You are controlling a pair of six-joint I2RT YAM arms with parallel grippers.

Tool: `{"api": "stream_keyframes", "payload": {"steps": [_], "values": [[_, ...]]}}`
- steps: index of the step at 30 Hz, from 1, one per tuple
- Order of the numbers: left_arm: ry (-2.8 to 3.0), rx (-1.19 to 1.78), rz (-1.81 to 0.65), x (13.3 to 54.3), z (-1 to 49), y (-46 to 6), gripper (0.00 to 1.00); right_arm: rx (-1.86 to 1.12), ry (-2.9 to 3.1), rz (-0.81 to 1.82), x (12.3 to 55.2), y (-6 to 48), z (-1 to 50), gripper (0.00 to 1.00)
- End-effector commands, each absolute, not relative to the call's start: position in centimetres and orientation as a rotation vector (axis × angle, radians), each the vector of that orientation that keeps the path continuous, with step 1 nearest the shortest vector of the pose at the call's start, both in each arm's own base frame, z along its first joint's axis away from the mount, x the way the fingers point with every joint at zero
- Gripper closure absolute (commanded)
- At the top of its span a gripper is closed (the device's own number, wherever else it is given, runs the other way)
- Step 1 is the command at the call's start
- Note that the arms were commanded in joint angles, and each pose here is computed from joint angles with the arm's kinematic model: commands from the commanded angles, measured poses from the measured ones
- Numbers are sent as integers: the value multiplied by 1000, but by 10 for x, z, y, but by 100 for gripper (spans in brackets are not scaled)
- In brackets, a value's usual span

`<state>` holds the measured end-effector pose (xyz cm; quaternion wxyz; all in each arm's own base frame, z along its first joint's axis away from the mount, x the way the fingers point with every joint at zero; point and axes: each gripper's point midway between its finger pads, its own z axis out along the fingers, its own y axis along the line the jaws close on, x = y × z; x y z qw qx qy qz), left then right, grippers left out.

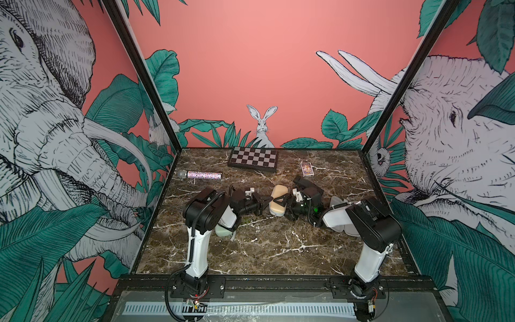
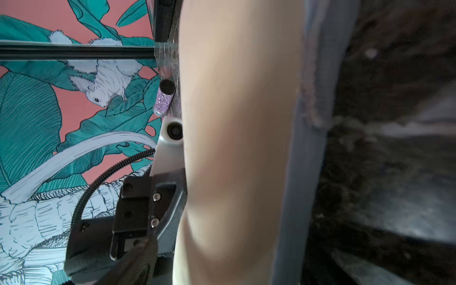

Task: Put umbrellas into zippered umbrella sleeves
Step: Pick up the umbrella sleeve at the center of the board.

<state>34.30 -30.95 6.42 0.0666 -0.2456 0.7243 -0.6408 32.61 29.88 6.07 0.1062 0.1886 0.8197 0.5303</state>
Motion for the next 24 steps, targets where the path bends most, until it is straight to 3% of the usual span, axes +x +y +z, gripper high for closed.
{"api": "stream_keyframes", "payload": {"steps": [1, 6, 12, 13, 16, 18, 22, 24], "values": [[2083, -809, -2001, 346, 83, -310, 100, 766, 2282, 1594, 340, 293, 68, 13], [2093, -769, -2010, 345, 92, -313, 100, 737, 2232, 1607, 354, 298, 77, 18], [2171, -683, -1985, 333, 97, -315, 100, 804, 2167, 1668, 359, 298, 83, 49], [2185, -655, -1966, 332, 99, -314, 99, 824, 2165, 1665, 357, 296, 82, 54], [2236, -546, -1855, 332, 111, -304, 83, 861, 2158, 1657, 355, 292, 87, 62], [2295, -436, -1677, 331, 119, -287, 73, 864, 2158, 1642, 355, 291, 96, 64], [2451, 25, -811, 315, 140, -236, 57, 861, 2174, 1563, 363, 289, 116, 66], [2420, 185, -617, 307, 150, -228, 54, 858, 2188, 1518, 369, 290, 123, 67]]}}
